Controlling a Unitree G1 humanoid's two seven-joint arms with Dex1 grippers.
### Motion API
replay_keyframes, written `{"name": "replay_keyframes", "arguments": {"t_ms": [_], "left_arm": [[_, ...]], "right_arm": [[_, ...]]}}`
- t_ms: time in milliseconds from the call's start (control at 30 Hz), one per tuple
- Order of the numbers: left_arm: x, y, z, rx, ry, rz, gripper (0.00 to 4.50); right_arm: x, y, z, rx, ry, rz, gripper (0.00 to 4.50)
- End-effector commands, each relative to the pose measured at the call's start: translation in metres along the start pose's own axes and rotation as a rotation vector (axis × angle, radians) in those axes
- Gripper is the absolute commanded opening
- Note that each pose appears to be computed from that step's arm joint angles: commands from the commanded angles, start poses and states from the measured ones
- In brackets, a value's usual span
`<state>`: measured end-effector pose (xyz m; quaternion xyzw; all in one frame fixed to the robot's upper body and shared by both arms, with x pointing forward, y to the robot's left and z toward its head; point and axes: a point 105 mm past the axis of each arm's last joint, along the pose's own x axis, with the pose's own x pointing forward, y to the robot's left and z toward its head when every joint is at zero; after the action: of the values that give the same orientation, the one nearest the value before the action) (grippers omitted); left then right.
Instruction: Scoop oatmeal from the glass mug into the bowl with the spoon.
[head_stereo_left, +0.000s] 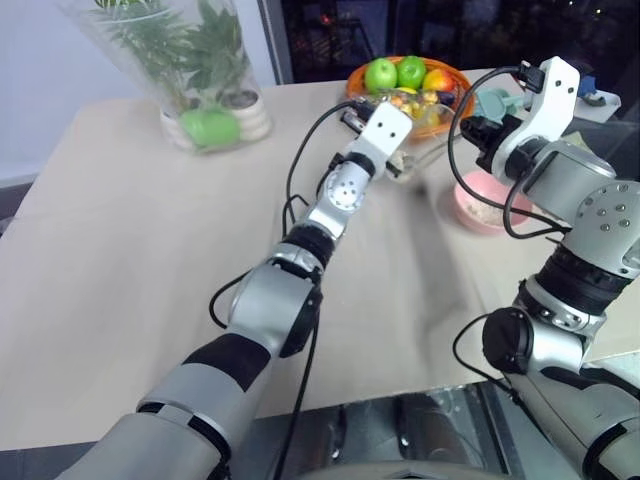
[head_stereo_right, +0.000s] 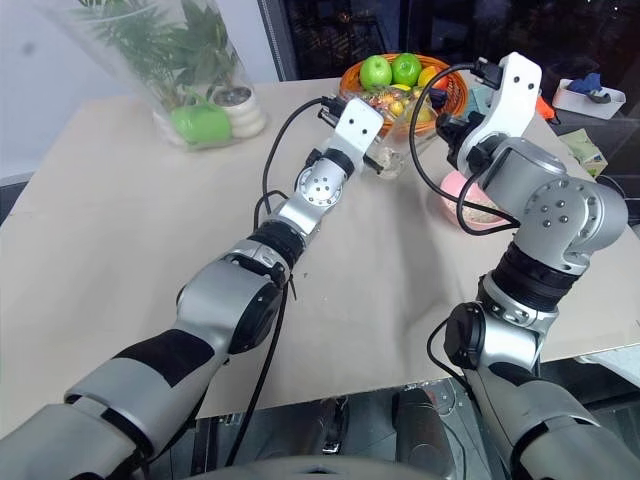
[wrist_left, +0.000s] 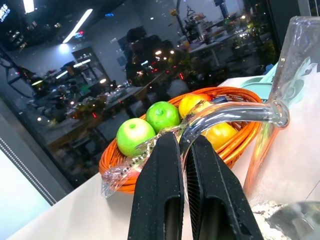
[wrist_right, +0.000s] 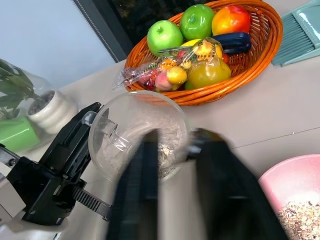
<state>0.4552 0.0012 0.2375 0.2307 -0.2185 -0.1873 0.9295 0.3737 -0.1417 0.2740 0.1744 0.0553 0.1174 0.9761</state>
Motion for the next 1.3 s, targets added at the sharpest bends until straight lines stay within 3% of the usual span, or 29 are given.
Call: {"name": "replay_keyframes", "arguments": {"t_ms": [33,1000,1100,1300], "left_arm": [[0.0086,0.012,0.0417,0.006,-0.152,0.041,0.0],[0.0063,0.0027,0.0392,-0.031,-0.155,0.0,0.0],[0.0063,0.0023,0.0391,-0.033,-0.154,-0.001,0.0],[0.0061,0.0022,0.0378,-0.043,-0.148,-0.002,0.0]], "right_arm": [[-0.0027,0.0089,0.0116,-0.018,-0.043,0.022,0.71],[-0.0018,0.007,0.0208,-0.086,-0.084,0.007,0.71],[-0.002,0.0076,0.0209,-0.087,-0.085,0.01,0.01],[-0.0023,0.0092,0.0215,-0.095,-0.09,0.017,0.01]]}}
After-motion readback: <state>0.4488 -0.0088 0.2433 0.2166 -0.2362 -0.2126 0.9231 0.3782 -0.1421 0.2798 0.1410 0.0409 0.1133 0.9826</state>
